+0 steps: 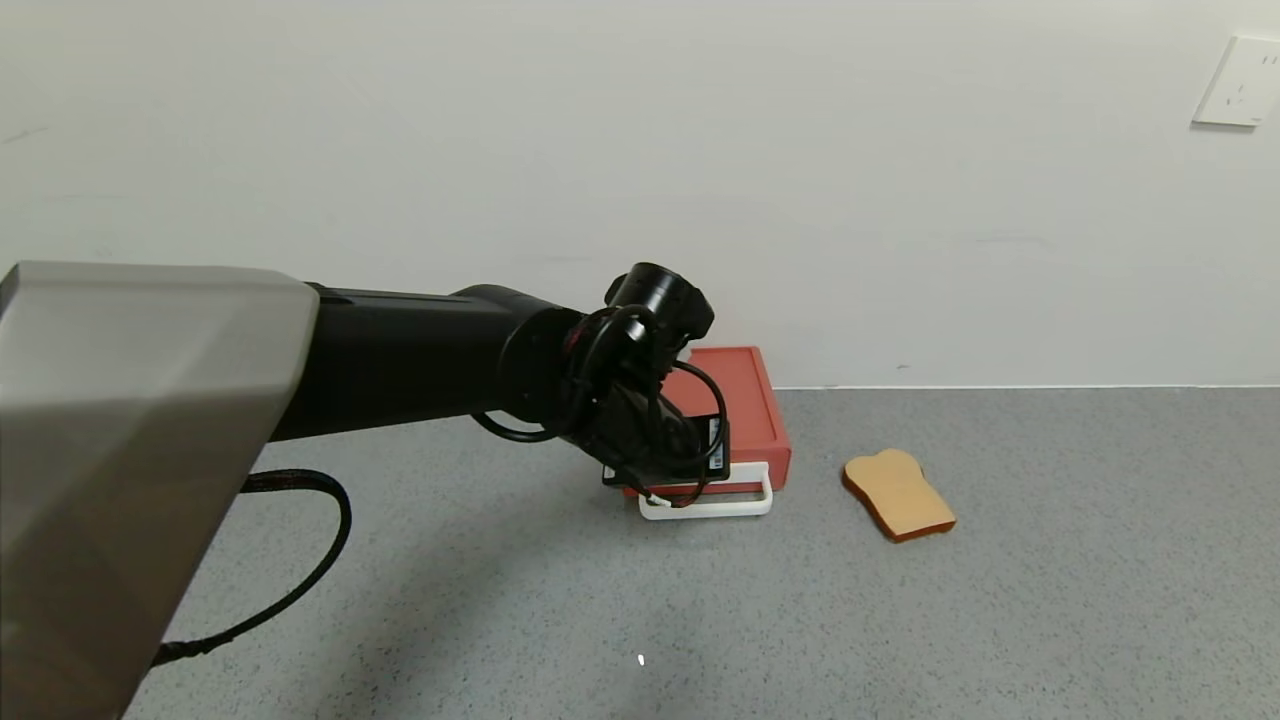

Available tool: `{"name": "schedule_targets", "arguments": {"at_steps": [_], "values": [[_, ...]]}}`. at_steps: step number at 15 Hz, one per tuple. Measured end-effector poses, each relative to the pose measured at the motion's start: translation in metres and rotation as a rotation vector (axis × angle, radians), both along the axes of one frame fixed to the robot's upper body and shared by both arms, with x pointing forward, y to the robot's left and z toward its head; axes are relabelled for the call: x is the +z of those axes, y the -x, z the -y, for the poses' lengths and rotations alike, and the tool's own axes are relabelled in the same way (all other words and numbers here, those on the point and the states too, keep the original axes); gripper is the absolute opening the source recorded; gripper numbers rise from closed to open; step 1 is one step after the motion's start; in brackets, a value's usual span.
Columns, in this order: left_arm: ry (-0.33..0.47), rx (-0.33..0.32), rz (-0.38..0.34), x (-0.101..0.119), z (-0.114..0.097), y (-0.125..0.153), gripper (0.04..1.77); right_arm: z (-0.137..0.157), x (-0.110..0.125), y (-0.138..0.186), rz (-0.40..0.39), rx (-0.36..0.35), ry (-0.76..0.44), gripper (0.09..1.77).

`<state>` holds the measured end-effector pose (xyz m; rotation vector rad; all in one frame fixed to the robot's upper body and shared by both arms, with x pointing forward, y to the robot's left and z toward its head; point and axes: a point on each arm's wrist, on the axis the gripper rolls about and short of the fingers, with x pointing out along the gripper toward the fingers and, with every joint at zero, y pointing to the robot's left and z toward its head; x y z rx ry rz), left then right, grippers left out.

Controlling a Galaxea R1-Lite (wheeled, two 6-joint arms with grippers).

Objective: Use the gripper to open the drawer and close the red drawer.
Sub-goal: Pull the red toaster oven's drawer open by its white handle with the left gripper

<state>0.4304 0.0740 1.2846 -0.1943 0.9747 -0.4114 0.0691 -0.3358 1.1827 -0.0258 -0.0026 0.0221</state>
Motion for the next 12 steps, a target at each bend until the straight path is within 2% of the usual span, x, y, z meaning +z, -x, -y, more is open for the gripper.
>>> {"name": "schedule_targets", "arguments": {"at_steps": [12], "values": [[0.009, 0.07, -0.031, -0.033, 0.012, -0.03, 0.11, 0.0, 0.0, 0.0, 0.0, -0.001, 0.0, 1.7]]}}
